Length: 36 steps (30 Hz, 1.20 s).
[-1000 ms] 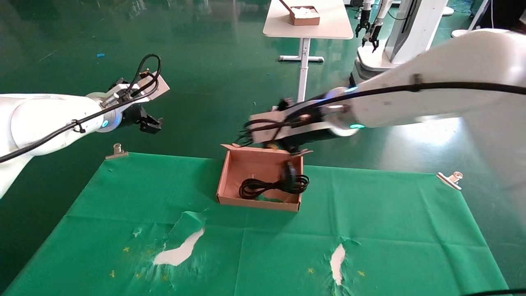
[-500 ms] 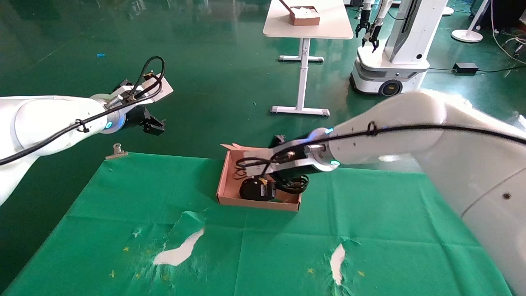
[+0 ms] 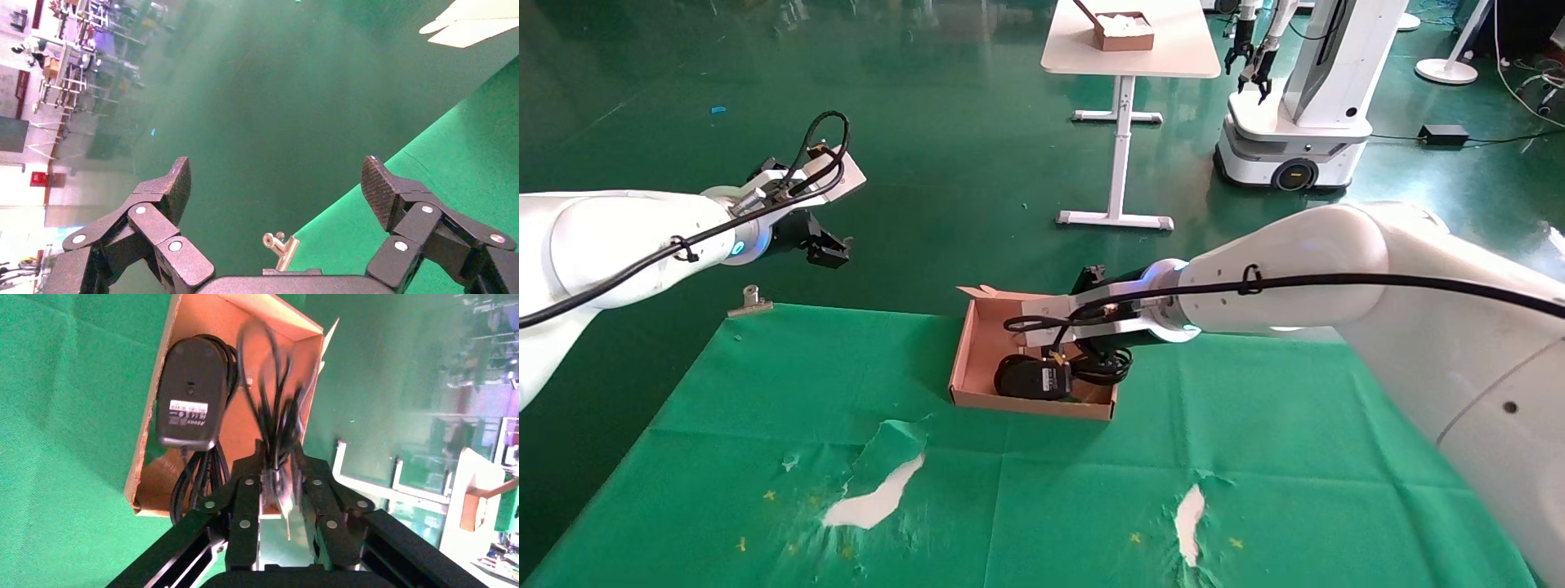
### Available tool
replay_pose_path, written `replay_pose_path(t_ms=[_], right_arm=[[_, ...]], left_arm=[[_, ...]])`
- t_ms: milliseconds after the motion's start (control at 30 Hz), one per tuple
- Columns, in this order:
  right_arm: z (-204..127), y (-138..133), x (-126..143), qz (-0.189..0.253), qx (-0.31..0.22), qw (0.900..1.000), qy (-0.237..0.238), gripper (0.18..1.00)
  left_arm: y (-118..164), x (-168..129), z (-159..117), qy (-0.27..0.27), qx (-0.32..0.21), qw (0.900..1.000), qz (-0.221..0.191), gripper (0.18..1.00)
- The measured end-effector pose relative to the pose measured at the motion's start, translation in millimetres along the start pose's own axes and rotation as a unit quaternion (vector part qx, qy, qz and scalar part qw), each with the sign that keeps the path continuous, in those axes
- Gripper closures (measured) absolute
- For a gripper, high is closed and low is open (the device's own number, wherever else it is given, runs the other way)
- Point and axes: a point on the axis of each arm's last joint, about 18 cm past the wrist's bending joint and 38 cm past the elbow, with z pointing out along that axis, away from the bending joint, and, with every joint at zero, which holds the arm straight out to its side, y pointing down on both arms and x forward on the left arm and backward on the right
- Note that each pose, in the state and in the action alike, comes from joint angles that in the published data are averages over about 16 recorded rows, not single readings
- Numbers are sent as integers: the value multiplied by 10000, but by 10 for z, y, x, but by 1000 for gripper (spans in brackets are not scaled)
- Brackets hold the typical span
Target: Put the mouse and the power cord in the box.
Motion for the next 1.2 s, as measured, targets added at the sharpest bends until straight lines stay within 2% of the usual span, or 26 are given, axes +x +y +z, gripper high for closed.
replay_pose_path(t_ms=[267,367,667,900,1200], right_arm=[[-18,-7,-8,41,65,10000,-31,846],[-25,1,-48,148,144,9998,-73,790],[-85,69,-323,895,675,9932,-322,613],[-227,147,-601,1706,1292,9753,-551,449],[-525,248,-880,2576,2063,9410,-743,280]], left_arm=[[-5,3,0,2,6,10000,3,184],[-4,4,0,2,7,10000,5,184],[-3,4,-1,4,10,10000,6,184],[-2,4,-1,4,11,10000,6,184],[-2,4,-2,4,11,10000,6,184]])
